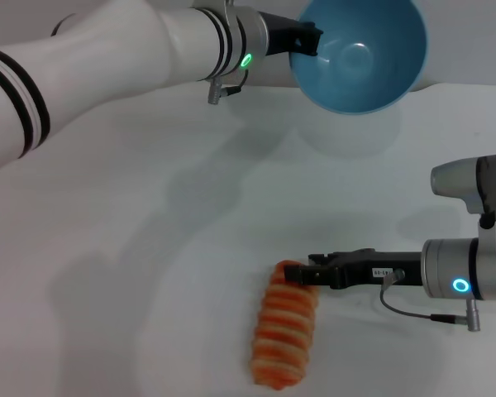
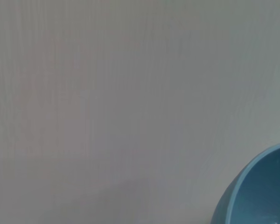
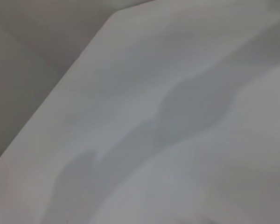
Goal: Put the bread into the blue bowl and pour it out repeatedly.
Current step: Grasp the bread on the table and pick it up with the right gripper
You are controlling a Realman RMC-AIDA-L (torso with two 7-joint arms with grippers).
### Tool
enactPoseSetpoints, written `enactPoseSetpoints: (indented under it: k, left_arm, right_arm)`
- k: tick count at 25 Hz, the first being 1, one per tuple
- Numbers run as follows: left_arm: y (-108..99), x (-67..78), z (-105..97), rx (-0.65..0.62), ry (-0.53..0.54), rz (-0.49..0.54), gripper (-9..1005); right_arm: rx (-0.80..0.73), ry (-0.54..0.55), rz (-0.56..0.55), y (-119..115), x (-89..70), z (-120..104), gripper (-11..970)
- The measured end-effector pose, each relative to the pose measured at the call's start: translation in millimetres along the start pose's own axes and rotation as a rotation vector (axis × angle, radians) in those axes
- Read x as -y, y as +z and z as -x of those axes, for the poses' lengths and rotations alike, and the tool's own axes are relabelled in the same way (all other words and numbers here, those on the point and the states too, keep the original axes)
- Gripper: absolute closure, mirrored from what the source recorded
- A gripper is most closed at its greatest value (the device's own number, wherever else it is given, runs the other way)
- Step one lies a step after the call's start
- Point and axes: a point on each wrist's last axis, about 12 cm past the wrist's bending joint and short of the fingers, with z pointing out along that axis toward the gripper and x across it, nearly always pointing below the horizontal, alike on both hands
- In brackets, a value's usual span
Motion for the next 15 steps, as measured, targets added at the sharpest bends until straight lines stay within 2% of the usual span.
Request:
enactPoseSetpoints:
  k: [15]
  left_arm:
    - [-5.2,-7.3,-9.3,0.018,-0.028,0.020,998]
  right_arm:
    - [-0.027,0.009,-0.021,5.7,-0.6,-0.3,364]
